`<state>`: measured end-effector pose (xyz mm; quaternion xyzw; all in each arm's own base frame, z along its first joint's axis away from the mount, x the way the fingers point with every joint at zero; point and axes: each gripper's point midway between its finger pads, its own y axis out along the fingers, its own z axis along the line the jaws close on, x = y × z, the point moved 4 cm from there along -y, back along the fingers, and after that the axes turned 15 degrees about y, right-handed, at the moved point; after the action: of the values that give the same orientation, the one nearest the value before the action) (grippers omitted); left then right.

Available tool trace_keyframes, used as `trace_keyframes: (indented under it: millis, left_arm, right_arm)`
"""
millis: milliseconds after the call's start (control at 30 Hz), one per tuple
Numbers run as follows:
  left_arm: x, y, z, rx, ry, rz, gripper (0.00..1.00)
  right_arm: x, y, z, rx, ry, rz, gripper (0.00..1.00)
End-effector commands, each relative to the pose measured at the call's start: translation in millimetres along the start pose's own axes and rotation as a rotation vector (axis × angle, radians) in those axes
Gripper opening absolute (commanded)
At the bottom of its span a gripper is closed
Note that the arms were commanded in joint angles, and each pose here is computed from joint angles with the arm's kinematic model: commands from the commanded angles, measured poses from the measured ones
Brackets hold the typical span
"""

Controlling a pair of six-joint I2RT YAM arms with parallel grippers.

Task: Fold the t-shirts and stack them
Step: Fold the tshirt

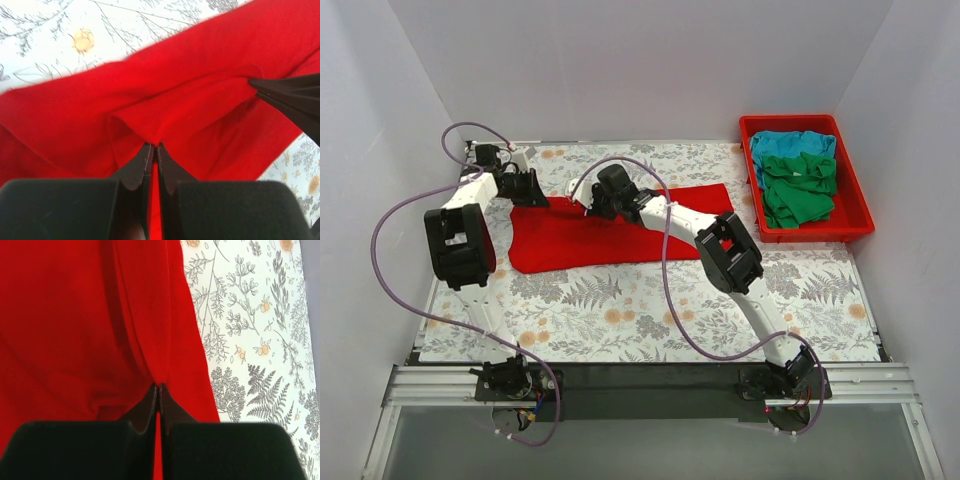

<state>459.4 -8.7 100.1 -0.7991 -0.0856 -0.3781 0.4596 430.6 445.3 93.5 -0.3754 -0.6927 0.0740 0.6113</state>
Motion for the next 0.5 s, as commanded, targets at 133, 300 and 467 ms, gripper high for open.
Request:
trace_keyframes:
  millis: [133,300,467]
  left_arm:
    - [-0.5,-50.9,-33.9,0.026,0.095,0.012,0.0]
    - [-23.5,-56.9,-38.8,0.047,0.089,0.069,0.0]
    - [-42.5,-61.6,-37.5,0.05,0.042,0.115,0.0]
  right_arm:
    - [49.5,-47.9,6.2,0.053,-0.012,-0.126,0.01]
    - [40.2,-52.3,27.4,0.116,-0.008,-0.101,0.01]
    - [28.0,-53.0,51.7,0.186,-0.007,-0.061,0.01]
